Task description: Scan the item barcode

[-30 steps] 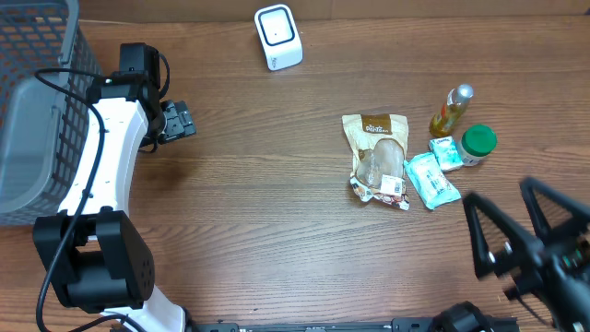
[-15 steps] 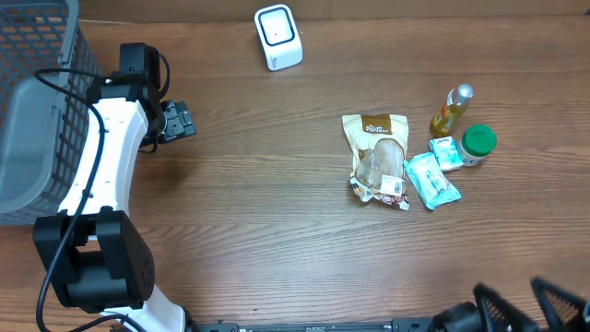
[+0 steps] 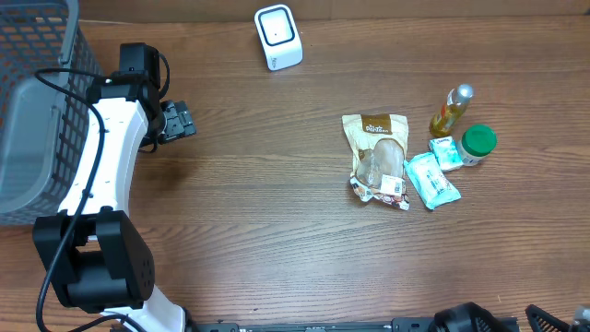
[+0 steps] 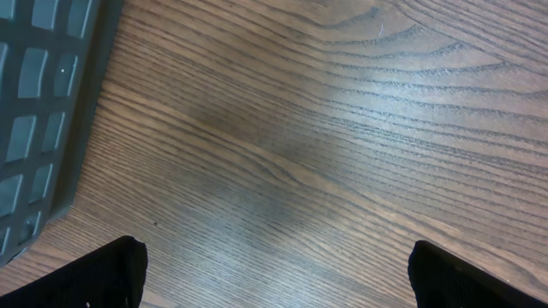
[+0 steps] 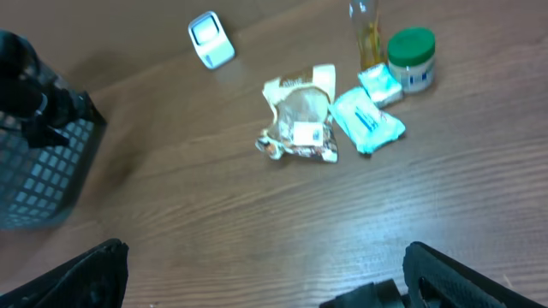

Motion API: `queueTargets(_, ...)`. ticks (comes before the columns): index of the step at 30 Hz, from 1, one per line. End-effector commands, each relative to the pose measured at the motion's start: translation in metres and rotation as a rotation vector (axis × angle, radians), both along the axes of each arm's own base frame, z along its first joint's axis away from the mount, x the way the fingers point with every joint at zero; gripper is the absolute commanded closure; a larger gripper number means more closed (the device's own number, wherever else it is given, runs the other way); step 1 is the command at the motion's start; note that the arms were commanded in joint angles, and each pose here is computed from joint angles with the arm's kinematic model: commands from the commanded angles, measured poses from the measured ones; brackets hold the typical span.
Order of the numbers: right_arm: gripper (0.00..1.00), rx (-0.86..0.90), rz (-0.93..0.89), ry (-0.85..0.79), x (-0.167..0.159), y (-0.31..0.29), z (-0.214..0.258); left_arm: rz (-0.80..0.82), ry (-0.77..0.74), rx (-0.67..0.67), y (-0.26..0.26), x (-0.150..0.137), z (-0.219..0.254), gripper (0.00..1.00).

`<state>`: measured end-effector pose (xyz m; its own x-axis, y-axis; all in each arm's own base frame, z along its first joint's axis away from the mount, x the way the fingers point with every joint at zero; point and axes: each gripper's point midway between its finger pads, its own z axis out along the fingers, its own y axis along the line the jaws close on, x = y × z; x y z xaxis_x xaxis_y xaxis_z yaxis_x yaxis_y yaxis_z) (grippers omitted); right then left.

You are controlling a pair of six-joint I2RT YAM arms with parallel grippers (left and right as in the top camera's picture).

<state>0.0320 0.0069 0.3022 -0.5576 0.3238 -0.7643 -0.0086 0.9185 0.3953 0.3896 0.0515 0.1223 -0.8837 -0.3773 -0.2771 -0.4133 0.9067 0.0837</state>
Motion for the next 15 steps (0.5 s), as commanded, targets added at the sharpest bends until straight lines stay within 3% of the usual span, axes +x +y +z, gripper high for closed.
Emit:
queueTargets(1,0.0,-0.005,-0.009,0.004,-0.001,-0.002,-0.013,0.001,-0.02,0.015,0.003,0.004,0.007,0.0)
queueTargets(11,0.0,0.003,0.013,0.039,-0.003,0.003,-0.068,0.001,-0.02,0.015,0.003,0.004,0.007,0.01)
queueTargets(15,0.0,0.07,0.055,-0.126,0.01,0.015,-0.038,0.001,-0.02,0.015,0.003,0.004,0.007,0.0)
